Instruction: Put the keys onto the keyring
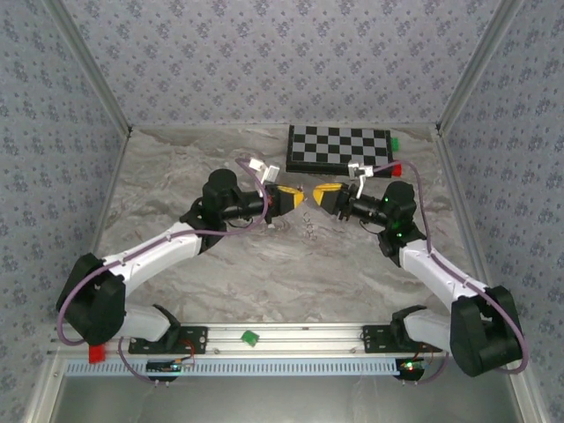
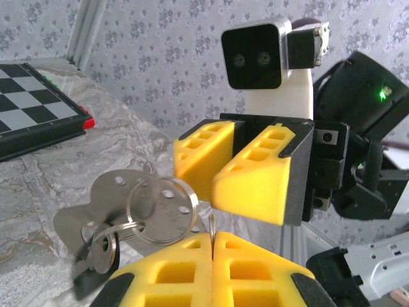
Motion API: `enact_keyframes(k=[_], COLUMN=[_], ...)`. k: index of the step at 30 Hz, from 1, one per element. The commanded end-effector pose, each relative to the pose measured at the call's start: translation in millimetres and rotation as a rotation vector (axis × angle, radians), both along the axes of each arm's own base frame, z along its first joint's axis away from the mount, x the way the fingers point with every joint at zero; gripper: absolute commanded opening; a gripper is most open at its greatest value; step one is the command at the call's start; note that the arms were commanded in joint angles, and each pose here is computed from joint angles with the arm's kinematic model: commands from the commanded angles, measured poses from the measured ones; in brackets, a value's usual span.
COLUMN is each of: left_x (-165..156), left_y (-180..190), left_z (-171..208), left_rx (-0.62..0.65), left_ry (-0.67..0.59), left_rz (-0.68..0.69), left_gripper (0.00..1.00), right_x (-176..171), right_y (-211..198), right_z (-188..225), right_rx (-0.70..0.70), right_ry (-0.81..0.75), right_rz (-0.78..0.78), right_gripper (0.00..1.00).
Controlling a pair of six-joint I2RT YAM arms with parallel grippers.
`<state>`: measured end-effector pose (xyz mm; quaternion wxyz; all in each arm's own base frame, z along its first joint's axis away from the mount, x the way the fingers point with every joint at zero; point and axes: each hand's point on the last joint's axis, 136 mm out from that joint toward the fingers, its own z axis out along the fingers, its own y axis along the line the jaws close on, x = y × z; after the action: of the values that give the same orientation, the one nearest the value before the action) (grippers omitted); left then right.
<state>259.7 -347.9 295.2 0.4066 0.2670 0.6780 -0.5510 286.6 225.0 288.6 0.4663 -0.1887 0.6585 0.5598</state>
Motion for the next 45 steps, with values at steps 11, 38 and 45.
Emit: enact_keyframes(k=[11,38,45], left_x=[6.6,2.8,3.2], left_y=[9.3,9.8,9.1], left_z=[38.9,38.2,34.7], left_rx=[-0.160,-0.165,-0.153], left_ry=[-0.050,-0.054,-0.050], left_rz=[0.123,0.135,0.134], left_gripper=[0.00,0.00,0.00], right_x=[-9.3,-9.2,-10.8], right_y=[13.2,30.7,31.6], right_z=[30.4,14.2,15.4], right_rx=[0.154,0.139,0.132], right_ry=[-0.065,-0.028,-0.030], right_rz=[0.045,0.086,0.100], right_gripper=[0.25,0.15,0.00])
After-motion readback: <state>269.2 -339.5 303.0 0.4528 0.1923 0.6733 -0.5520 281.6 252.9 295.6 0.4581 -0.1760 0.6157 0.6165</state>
